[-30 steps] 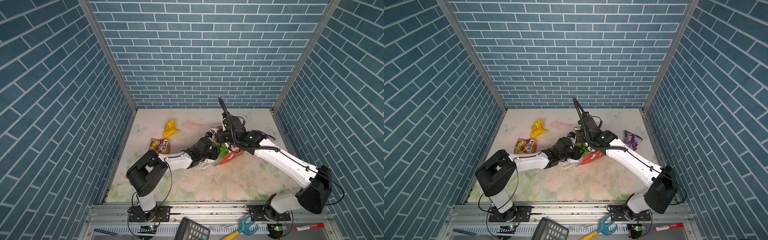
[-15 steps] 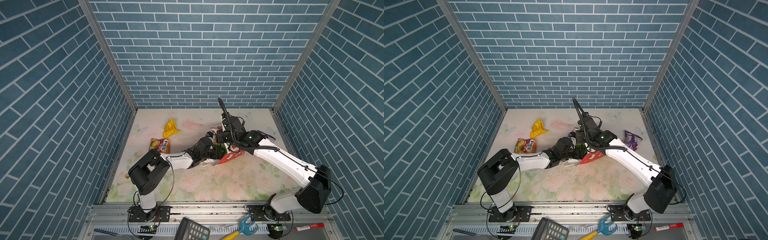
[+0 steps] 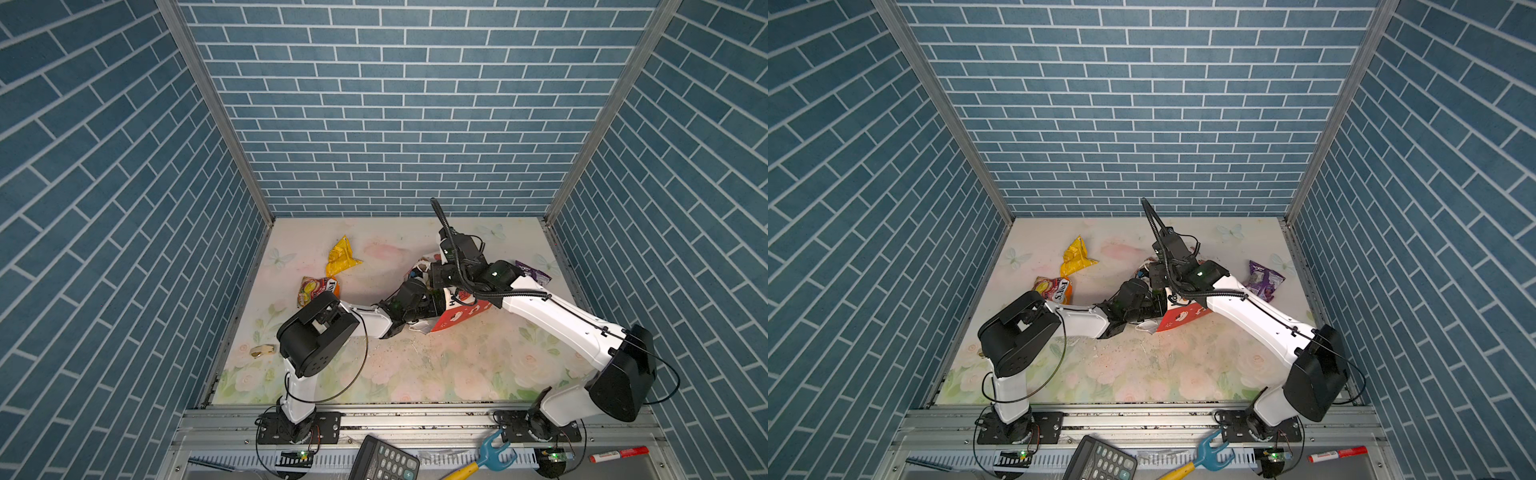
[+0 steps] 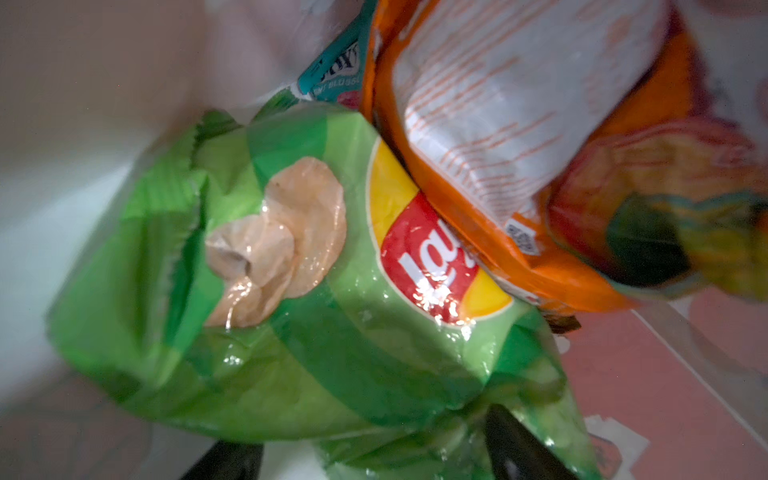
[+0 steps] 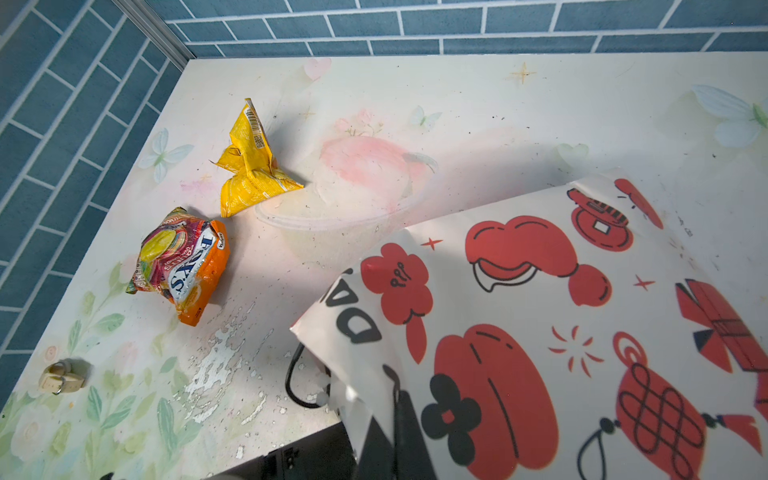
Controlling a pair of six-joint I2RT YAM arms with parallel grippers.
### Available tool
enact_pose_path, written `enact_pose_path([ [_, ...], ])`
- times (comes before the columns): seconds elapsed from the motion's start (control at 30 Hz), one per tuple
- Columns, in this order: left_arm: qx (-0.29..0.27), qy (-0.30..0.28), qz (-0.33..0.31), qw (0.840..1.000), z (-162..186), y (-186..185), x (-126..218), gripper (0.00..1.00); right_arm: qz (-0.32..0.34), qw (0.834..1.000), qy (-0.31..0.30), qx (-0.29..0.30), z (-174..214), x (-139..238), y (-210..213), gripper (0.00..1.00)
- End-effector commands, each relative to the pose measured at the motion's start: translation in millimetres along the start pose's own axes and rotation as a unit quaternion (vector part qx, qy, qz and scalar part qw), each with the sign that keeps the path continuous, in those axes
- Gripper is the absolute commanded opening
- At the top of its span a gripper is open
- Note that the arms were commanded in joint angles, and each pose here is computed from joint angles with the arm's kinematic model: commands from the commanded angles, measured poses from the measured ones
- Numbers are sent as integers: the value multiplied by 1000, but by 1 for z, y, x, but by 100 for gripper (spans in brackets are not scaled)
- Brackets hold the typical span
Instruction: Take the snacks out of the paper bag
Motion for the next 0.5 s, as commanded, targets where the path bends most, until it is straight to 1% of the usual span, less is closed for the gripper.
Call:
enact_pose_path([
  [0.0, 32, 4, -21, 999, 7, 19, -13, 63, -9, 1000, -23, -8, -11, 3, 4, 0],
  [0.03, 35, 4, -21, 999, 9, 22, -15, 51, -8, 1000, -23, -7, -12, 3, 4, 0],
  [0.07, 37, 2, -20, 999, 9, 23, -16, 42, -6, 1000, -24, -7, -12, 4, 4, 0],
  [0.1, 40, 1, -15, 999, 9, 23, -16, 29, -5, 1000, -27, -7, -13, 5, 3, 0],
  [0.13, 40, 0, -11, 999, 8, 23, -16, 21, -3, 1000, -27, -7, -12, 6, 2, 0],
  [0.2, 35, -2, -13, 999, 5, 21, -13, 16, 1, 1000, -27, -7, -11, 6, 0, 0],
  [0.3, 19, -11, -26, 999, 0, 19, -4, 3, 5, 1000, -25, -7, -8, 6, -3, 0],
  [0.4, 0, -22, -39, 999, -6, 16, 7, 0, 8, 1000, -24, -6, -7, 6, -4, 0],
  [0.47, -11, -24, -42, 999, -9, 14, 12, 0, 8, 1000, -25, -6, -8, 6, -3, 0],
])
Point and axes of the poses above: each gripper's point midway between its finger pads, its own x axis back along the fingers, its own y axis along the line the jaws close on, z = x × y, the point moved 5 cm from there along x, back along the fingers, and after that the axes turned 8 degrees about -x, right-handed, at the moved point
